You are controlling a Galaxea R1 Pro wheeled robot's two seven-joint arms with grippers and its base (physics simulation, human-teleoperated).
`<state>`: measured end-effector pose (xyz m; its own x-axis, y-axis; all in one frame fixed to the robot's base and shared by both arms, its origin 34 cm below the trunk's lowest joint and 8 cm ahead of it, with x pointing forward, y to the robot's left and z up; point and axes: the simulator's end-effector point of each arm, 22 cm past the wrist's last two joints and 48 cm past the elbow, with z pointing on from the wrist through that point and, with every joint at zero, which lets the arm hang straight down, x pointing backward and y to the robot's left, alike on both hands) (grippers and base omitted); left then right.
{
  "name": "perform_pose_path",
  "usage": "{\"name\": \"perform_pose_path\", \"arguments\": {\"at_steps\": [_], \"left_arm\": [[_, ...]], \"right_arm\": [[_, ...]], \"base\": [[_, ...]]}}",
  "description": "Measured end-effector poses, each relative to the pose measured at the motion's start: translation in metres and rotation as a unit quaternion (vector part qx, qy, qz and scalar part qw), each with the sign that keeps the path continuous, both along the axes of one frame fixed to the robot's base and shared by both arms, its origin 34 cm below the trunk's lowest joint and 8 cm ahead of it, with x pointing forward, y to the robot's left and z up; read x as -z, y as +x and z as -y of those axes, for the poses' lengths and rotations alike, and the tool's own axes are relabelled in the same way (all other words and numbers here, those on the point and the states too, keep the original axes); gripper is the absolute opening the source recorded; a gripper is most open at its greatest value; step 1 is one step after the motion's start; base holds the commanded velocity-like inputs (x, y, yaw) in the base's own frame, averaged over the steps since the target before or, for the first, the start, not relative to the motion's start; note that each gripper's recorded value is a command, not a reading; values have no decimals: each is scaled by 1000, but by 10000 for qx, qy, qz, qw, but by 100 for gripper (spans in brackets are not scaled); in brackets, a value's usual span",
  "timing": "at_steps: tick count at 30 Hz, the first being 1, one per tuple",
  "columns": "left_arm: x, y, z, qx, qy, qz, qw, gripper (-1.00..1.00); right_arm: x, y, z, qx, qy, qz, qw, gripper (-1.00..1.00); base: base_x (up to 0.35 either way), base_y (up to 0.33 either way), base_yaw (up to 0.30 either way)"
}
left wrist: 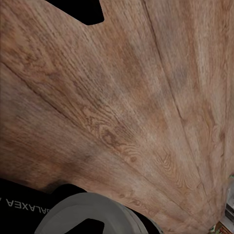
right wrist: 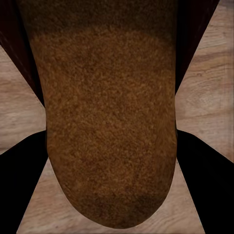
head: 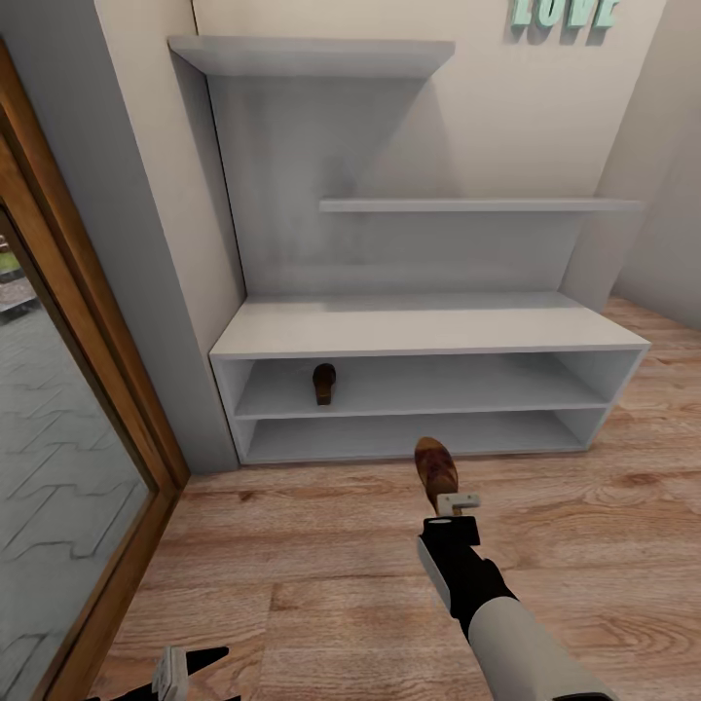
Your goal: Pick up the two gym shoes and the two sandals from the corridor floor and place them onto the hallstand (shoe rack) in the corridor, making sure they are on the rack and not on the floor. Arrange them so the two gym shoes are next to each other and the two sandals are next to each other.
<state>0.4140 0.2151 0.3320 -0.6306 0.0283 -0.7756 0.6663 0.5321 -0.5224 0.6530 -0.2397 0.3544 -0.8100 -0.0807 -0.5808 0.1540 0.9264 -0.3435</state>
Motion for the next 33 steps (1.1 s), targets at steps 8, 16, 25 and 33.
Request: {"name": "perform_pose_path", "arguments": {"at_steps": [8, 16, 25, 33], "left_arm": [[0, 0, 0, -30, -27, -6, 10000, 100], [2, 0, -1, -43, -32, -40, 10000, 100], [5, -2, 0, -48, -46, -94, 9999, 100], [8, -3, 1, -52, -46, -127, 9999, 100]], "right_arm": [[1, -1, 0, 14, -7, -9, 10000, -100], [7, -2, 0, 15, -6, -55, 10000, -100], [12, -4, 1, 23, -3, -103, 9999, -100], [16, -5, 1, 13, -10, -137, 9999, -100]], "base": [[0, 0, 56], [0, 0, 144], [204, 0, 147], [331, 0, 28]]}}
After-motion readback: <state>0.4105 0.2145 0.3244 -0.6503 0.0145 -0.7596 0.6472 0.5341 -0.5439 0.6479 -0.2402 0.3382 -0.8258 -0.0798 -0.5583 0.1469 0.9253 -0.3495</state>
